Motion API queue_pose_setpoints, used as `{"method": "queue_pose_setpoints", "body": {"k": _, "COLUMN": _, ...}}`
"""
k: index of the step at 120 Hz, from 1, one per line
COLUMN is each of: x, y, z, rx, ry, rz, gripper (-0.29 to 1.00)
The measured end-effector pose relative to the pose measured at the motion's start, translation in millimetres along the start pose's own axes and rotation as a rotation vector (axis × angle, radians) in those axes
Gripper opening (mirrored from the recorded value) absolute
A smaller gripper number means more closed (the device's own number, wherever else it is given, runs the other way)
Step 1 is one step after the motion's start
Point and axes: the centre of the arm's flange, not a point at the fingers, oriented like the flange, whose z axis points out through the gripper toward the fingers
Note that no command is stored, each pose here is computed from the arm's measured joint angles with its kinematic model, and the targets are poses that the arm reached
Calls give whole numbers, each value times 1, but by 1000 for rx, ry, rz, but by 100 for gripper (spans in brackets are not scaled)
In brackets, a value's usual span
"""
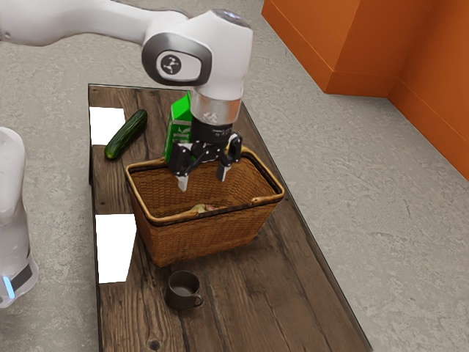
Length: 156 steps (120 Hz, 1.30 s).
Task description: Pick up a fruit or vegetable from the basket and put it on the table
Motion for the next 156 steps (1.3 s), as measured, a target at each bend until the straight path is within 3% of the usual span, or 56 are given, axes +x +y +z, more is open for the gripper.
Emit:
{"method": "queue_pose_setpoints", "body": {"k": 20, "x": 6, "y": 5, "z": 28, "rx": 25, "ry": 25, "rz": -6, "gripper": 70}}
{"method": "queue_pose_setpoints", "body": {"k": 54, "x": 7, "y": 15, "z": 33, "rx": -21, "ry": 6, "rz": 21, "gripper": 70}}
{"method": "queue_pose_setpoints", "body": {"k": 77, "x": 29, "y": 29, "z": 85, "rx": 43, "ry": 1, "rz": -14, "gripper": 70}}
{"method": "queue_pose_setpoints", "body": {"k": 92, "x": 33, "y": 36, "z": 88, "rx": 13, "ry": -21, "rz": -5, "gripper": 70}}
{"method": "queue_pose_setpoints", "body": {"k": 116, "x": 48, "y": 63, "z": 111, "rx": 18, "ry": -47, "rz": -13, "gripper": 70}}
{"method": "queue_pose_setpoints", "body": {"k": 156, "x": 64, "y": 62, "z": 136, "rx": -9, "ry": -75, "rz": -4, "gripper": 71}}
